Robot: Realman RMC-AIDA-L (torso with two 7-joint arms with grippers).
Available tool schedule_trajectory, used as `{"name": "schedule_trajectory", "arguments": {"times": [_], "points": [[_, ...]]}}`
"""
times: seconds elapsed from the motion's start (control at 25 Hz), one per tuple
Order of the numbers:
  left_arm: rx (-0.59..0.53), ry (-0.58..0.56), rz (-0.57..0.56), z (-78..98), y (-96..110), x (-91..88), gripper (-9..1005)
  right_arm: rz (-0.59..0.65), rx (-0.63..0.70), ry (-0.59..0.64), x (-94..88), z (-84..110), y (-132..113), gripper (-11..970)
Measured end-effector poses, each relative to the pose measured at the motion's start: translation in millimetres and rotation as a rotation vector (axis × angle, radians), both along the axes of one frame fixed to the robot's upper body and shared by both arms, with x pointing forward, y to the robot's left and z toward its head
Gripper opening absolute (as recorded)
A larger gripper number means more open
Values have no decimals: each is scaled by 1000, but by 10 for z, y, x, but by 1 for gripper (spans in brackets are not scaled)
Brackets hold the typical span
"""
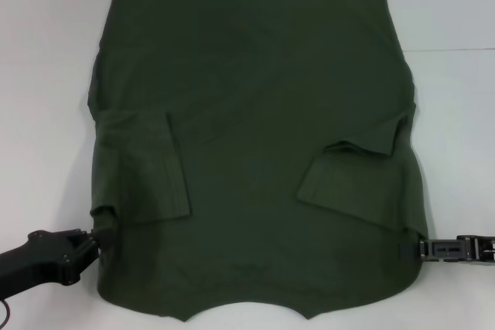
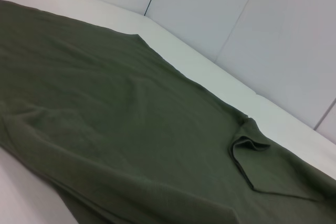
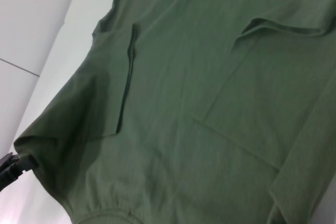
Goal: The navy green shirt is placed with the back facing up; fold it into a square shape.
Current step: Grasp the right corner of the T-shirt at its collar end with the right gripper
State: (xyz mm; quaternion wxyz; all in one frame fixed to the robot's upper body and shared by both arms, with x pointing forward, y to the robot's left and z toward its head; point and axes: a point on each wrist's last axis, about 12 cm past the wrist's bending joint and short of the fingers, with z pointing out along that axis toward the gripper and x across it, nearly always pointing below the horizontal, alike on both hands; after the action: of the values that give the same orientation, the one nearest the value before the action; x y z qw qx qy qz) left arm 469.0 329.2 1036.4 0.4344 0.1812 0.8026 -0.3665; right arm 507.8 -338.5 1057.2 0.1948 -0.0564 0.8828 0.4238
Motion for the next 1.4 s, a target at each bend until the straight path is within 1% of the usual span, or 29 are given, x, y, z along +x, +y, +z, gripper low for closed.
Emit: {"name": "schedule_trajectory", "arguments": {"times": [0.48, 0.72, 0.92, 1.16, 1.24, 1.4], "points": [[6, 0, 5, -3, 4, 10, 20, -5, 3, 9, 18, 3, 11, 914], [6, 0, 5, -3, 4, 10, 20, -7, 2, 13, 16, -6, 25, 723], [6, 0, 5, -3, 4, 10, 20, -19, 0, 18, -4, -30, 10, 482], [6, 0, 5, -4, 4, 10, 20, -22, 0, 19, -11, -40, 10, 233], [6, 1, 6, -5, 5, 8, 19, -27, -2, 16, -11, -47, 8, 36], [7, 2, 5, -7, 6, 4, 19, -37, -11, 13, -8, -68, 10, 23]]}}
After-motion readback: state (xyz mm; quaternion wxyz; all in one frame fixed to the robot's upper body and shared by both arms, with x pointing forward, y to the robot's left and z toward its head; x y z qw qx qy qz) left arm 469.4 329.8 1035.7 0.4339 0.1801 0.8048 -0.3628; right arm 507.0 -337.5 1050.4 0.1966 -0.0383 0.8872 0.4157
